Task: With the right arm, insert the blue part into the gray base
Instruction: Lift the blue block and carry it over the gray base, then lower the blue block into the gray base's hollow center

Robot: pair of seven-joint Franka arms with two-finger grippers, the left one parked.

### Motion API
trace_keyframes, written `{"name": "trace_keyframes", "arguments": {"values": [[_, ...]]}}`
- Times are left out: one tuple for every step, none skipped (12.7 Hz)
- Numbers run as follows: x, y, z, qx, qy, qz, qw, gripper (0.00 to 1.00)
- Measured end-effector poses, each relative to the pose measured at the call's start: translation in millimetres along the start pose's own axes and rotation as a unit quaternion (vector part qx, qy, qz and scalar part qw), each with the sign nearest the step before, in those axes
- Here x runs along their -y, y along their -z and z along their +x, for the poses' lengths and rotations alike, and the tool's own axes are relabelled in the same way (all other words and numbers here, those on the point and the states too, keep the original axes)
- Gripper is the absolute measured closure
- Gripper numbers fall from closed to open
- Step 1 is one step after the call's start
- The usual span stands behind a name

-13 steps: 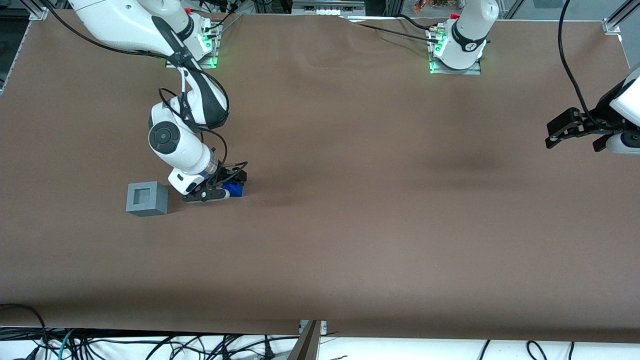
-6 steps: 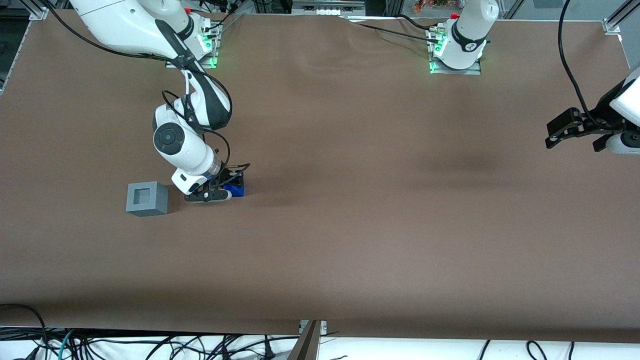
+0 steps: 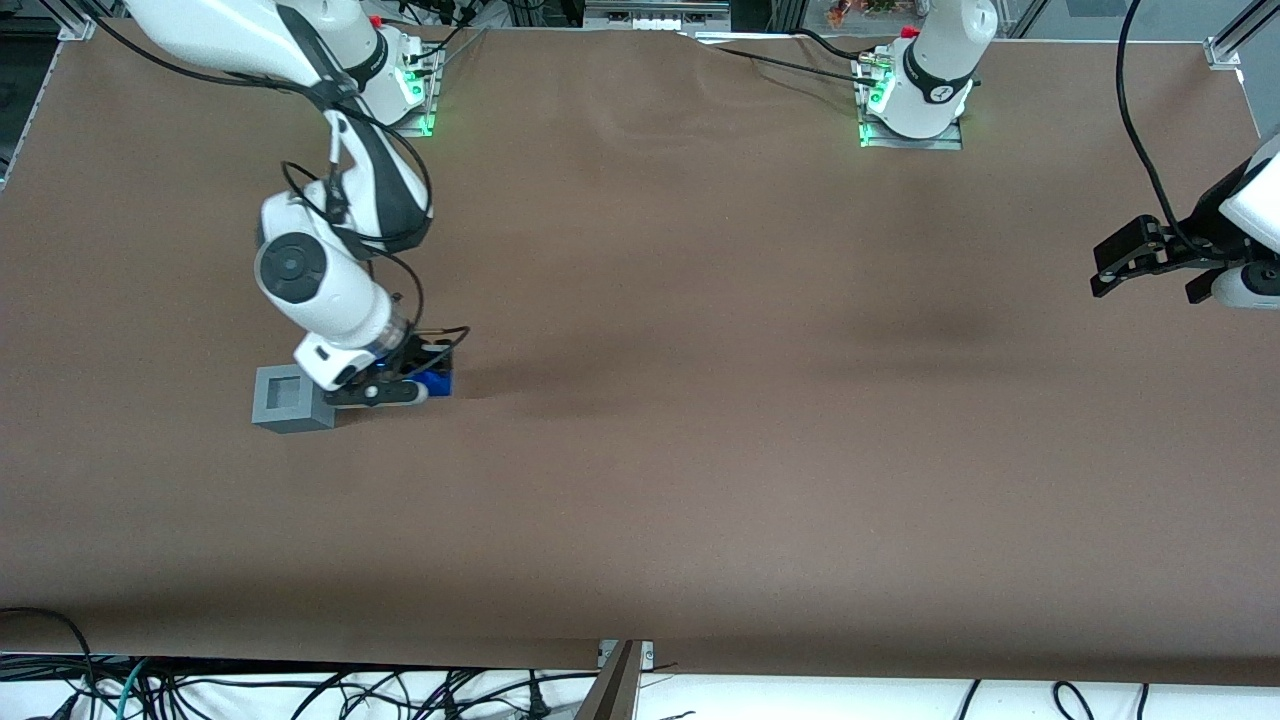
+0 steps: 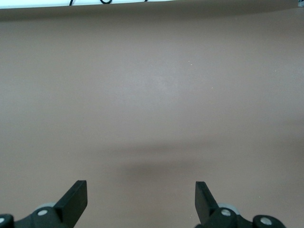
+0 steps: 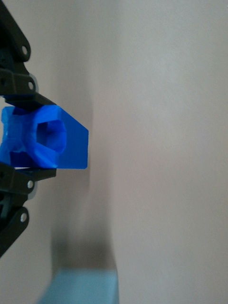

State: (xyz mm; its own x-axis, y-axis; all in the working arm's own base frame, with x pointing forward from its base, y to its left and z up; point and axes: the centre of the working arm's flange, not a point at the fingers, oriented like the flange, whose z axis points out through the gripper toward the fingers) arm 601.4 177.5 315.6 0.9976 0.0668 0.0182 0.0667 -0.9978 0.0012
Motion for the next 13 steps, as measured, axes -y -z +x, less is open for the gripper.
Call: {"name": "trace_keyframes", "arguments": {"values": [[-20,19,6,-0.001,0.009,-0.008,0.9999,0.49],[-43,36,10,0.0,0.019,-0.015,0.9997,0.49],[-68,49,13,0.005,0.029,-0.022,0.9993,0.49],[-93,59,16,0.008,0.039,-0.027,0.9989,0.49],[-116,65,19,0.012,0.047,-0.032,0.9983,0.49],[-138,68,20,0.015,0.055,-0.035,0.9978,0.49],[-160,68,19,0.017,0.058,-0.031,0.9977,0.49],[-179,67,18,0.018,0.058,-0.02,0.998,0.49],[-195,64,17,0.02,0.058,-0.013,0.998,0.49],[-205,59,17,0.023,0.063,-0.01,0.9977,0.49],[-209,53,17,0.024,0.066,-0.009,0.9975,0.49],[-209,45,19,0.026,0.071,-0.009,0.9971,0.49],[-209,36,21,0.026,0.076,-0.008,0.9968,0.49]]}}
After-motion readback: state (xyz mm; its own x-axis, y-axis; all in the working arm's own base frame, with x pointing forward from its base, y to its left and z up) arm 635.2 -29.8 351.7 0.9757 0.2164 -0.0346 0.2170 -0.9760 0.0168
